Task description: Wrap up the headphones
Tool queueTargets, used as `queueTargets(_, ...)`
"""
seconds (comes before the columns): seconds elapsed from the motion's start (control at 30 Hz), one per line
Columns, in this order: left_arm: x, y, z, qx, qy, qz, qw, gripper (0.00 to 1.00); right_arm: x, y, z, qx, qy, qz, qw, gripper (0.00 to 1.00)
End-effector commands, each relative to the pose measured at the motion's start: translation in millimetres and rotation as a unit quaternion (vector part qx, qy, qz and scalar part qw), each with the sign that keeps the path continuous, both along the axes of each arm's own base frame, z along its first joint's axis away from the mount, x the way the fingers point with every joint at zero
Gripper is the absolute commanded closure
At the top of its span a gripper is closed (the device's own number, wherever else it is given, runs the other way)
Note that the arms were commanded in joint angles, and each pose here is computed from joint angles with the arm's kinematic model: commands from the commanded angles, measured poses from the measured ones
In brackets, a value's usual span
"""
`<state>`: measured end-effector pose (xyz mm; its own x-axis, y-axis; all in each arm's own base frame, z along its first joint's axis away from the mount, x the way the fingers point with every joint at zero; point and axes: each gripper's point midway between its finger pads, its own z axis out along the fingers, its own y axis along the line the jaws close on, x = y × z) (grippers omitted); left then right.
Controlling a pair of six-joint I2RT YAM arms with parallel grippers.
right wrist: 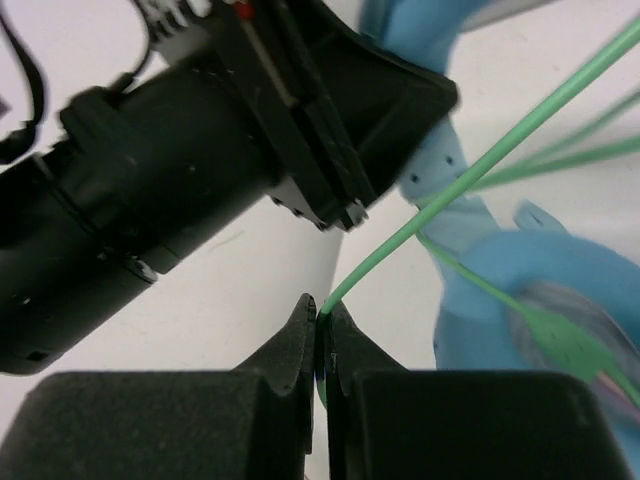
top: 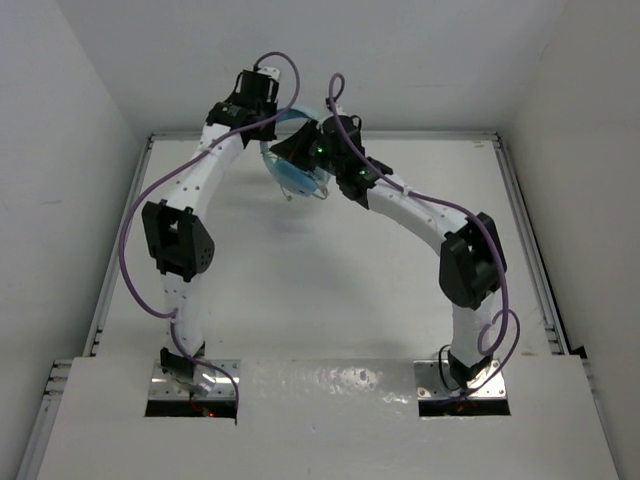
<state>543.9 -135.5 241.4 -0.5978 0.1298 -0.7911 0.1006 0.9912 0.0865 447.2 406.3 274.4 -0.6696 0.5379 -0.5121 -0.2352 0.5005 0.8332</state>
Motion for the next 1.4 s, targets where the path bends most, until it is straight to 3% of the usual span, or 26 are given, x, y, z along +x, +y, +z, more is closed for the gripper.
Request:
queueTargets(0.0,17.9,-14.8,53.1,-0.125,-0.069,0.016,0.99,1.0,-66.7,61.7,40.4,0.068,-0.06,0.134,0.987,1.0)
queueTargets(0.1,14.9,-12.6,61.9,-0.163,-0.064,0.006,0.985,1.0,-59.7,50.3,11.3,0.023,-0.063,0.102,0.993,0.98)
queueTargets(0.17,12.5,-13.1,65.3,-0.167,-0.064,0.002,0.984,1.0,-60.4,50.1,0.8,-0.002,-0.073,0.105,0.992,0.9)
queueTargets(0.23,9.2,-14.1,68.0,-0.173,-0.063,0.002,0.983,1.0,-59.7,55.0,-2.2,-0.038,-0.097,0.112,0.988,0.75)
queueTargets(0.33,7.5,-15.8,71.8,-0.195,-0.059,-0.005,0.979,1.0,-60.9,57.9,-35.3,-0.087,-0.088,0.126,0.984,0.61)
queueTargets(0.67,12.1,8.9,78.2,-0.215,-0.065,0.018,0.974,1.0,-86.9,37.0,-63.9,-0.156,-0.107,0.164,0.968,0.45)
queueTargets(0.8,13.7,15.0,91.0,-0.204,-0.085,0.02,0.975,1.0,-109.2,29.8,-84.4,-0.178,-0.128,0.214,0.952,0.42)
queueTargets(0.9,15.9,19.0,99.4,-0.191,-0.1,0.018,0.976,1.0,-123.6,25.4,-92.5,-0.191,-0.158,0.245,0.937,0.28)
queueTargets(1.0,16.8,21.2,98.0,-0.167,-0.104,0.004,0.98,1.0,-134.9,20.2,-74.1,-0.19,-0.205,0.266,0.923,0.24)
queueTargets(1.1,16.4,23.2,90.6,-0.132,-0.102,-0.021,0.986,1.0,-149.3,3.8,-43.9,-0.194,-0.277,0.269,0.902,0.24)
queueTargets(1.17,14.5,22.3,79.3,-0.104,-0.091,-0.05,0.989,1.0,-154.5,-11.3,-11.2,-0.206,-0.331,0.25,0.886,0.29)
queueTargets(1.23,9.3,16.5,77.9,-0.081,-0.091,-0.099,0.988,1.0,-147.5,-28.5,1.7,-0.234,-0.342,0.212,0.885,0.35)
queueTargets(1.33,-3.1,1.8,70.6,-0.067,-0.084,-0.169,0.98,1.0,-131.0,-57.4,43.6,-0.262,-0.361,0.143,0.883,0.56)
queueTargets(1.37,-7.8,-2.8,64.6,-0.062,-0.075,-0.191,0.977,1.0,-124.3,-65.1,51.1,-0.274,-0.359,0.123,0.884,0.69)
